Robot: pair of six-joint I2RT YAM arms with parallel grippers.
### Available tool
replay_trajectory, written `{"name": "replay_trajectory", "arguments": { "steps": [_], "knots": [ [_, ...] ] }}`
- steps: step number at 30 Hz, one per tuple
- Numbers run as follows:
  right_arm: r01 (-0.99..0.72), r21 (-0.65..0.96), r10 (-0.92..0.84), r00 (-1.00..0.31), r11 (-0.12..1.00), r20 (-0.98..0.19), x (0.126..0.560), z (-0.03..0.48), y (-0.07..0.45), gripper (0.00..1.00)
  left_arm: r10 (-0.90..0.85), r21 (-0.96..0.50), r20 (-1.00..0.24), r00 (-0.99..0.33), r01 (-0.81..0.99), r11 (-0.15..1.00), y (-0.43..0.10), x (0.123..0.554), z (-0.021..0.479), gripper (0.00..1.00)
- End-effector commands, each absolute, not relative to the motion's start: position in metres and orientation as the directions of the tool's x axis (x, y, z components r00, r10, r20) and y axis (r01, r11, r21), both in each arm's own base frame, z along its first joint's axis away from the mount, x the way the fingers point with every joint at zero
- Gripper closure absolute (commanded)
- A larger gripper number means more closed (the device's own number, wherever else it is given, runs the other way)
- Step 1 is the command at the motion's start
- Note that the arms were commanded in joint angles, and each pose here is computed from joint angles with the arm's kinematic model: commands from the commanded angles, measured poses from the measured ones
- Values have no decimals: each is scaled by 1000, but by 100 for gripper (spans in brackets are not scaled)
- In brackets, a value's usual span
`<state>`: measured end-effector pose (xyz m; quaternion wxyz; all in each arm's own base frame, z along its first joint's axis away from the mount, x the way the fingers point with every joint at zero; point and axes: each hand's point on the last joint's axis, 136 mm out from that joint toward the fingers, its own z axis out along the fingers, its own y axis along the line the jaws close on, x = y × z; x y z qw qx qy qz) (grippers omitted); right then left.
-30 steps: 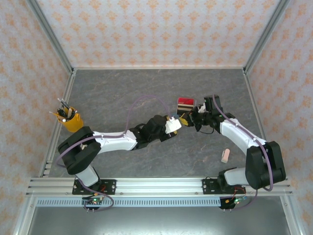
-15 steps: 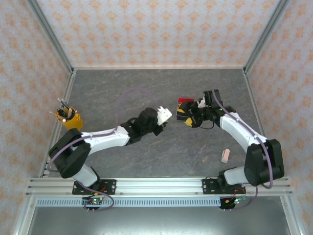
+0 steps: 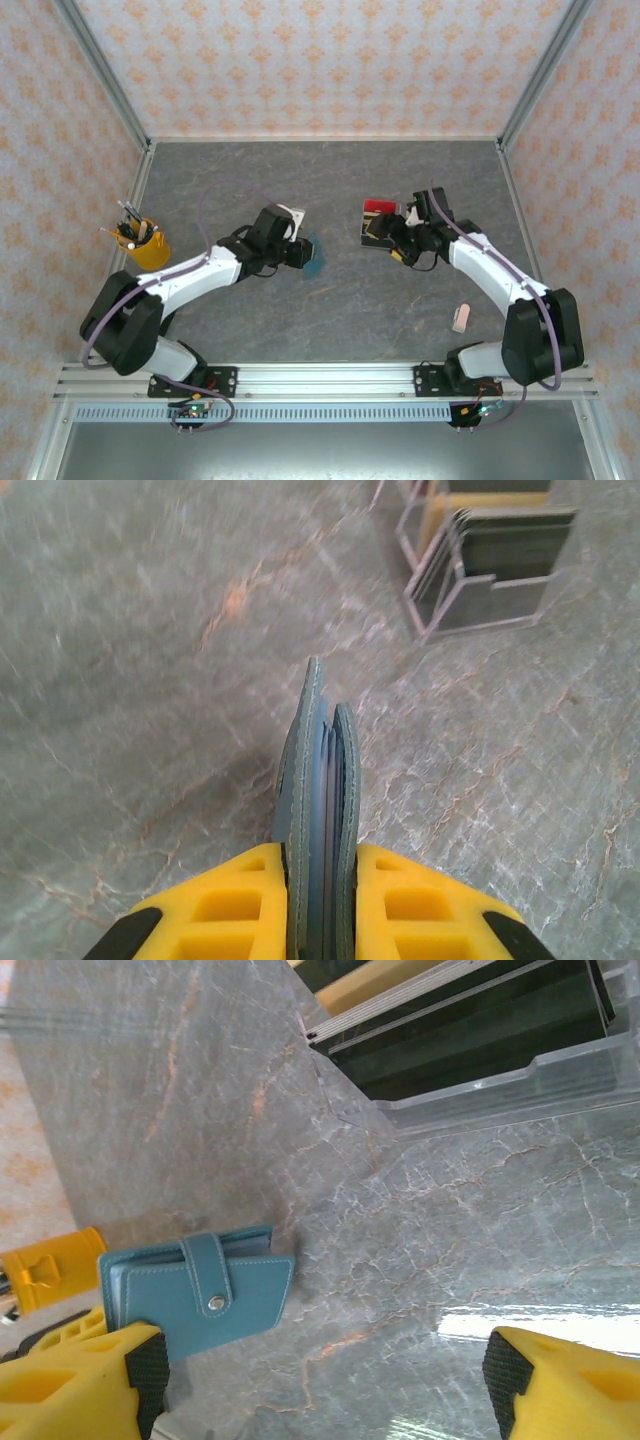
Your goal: Take the credit cards out of the card holder
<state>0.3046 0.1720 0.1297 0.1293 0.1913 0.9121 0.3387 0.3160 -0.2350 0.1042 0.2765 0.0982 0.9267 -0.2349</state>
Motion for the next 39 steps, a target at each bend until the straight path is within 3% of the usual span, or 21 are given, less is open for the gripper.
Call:
{"name": "replay_trajectory", "arguments": {
  "steps": [1,2,4,7,12,20,28,39],
  "knots": [
    [240,593,392,-909,768,-140,299,109,172,17,-19,-481,-423,-906,207,852,-242,312,97,80],
    [228,577,376,-914,784,-150,299,107,174,17,-20,-464,-413,-911,192,865,-239,314,94,74],
    [195,529,332,-927,826,-175,298,101,178,16,-66,-421,-403,-913,120,899,-222,323,91,48],
    [123,456,244,-946,881,-215,299,94,186,17,-157,-406,-407,-900,24,914,-200,332,95,21],
    [-53,367,58,-956,929,-286,303,90,212,20,-252,-371,-464,-849,-72,926,-167,329,107,1],
    [-283,358,-204,-948,890,-243,312,76,272,30,-501,-469,-421,-756,-291,834,-136,297,95,0],
    [-335,386,-302,-942,859,-146,326,54,301,46,-687,-641,-246,-684,-417,644,-143,278,77,1],
    [-283,458,-292,-955,843,-53,315,44,312,56,-683,-733,-86,-726,-418,537,-192,290,67,24]
  ]
}}
